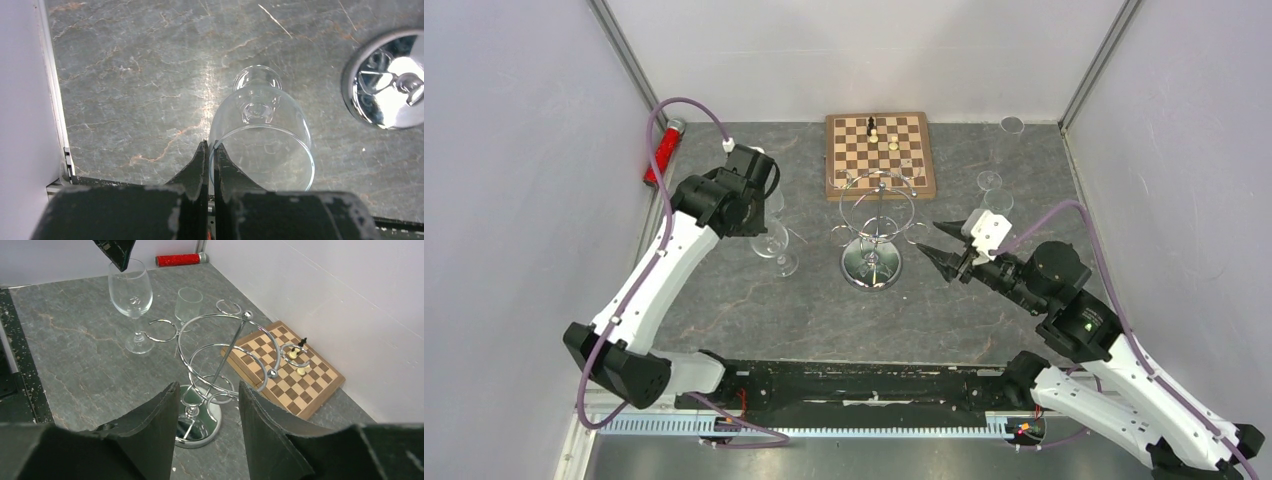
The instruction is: Take the wine glass off the wine glass rack
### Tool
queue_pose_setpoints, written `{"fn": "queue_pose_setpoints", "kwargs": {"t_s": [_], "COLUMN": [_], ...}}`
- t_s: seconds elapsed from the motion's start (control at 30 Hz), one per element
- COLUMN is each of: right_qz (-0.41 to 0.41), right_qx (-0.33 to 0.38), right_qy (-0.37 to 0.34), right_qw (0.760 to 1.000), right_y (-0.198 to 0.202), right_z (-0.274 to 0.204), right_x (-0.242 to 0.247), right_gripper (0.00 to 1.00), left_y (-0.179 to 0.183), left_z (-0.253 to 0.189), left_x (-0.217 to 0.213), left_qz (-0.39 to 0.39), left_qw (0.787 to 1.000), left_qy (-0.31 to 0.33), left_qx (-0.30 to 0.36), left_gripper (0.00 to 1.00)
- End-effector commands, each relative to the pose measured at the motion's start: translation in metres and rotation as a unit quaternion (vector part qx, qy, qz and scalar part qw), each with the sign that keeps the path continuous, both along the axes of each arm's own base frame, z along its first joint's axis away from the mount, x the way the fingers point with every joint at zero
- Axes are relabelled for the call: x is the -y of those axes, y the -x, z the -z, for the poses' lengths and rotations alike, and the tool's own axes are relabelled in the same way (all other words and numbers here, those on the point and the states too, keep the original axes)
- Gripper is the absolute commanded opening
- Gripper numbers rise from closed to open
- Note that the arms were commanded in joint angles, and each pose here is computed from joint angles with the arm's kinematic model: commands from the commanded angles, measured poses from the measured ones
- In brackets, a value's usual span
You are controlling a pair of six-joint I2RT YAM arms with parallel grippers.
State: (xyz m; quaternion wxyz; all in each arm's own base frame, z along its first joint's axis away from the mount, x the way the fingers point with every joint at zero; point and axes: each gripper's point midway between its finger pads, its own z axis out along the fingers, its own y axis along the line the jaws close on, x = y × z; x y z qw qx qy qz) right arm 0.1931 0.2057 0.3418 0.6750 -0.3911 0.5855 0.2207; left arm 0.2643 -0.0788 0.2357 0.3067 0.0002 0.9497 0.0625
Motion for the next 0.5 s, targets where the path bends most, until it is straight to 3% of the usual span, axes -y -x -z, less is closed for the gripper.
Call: {"fn": "queue_pose_setpoints", "kwargs": {"t_s": [0.0, 0.47], "right_qz": [0.027, 0.053], "right_qx": [0.002, -0.028], "right_qy": [-0.022, -0.043], "right_qw": [0.999, 0.997], "right_y": [-0.006, -0.013], "right_z": [-0.019, -0.012], "right_x": [0.006, 0.008], "right_gripper": [0.50, 0.52], "left_y": [-0.031, -0.066], "left_z": [-0.020, -0.005], "left_x": [-0.005, -0.023], "left_qz": [-0.002, -0.035], "left_qw": [0.999, 0.999], "left_qy": [0.013, 0.015], "left_qx": [0.048, 0.022], "left_gripper": [0.02, 0.02]}}
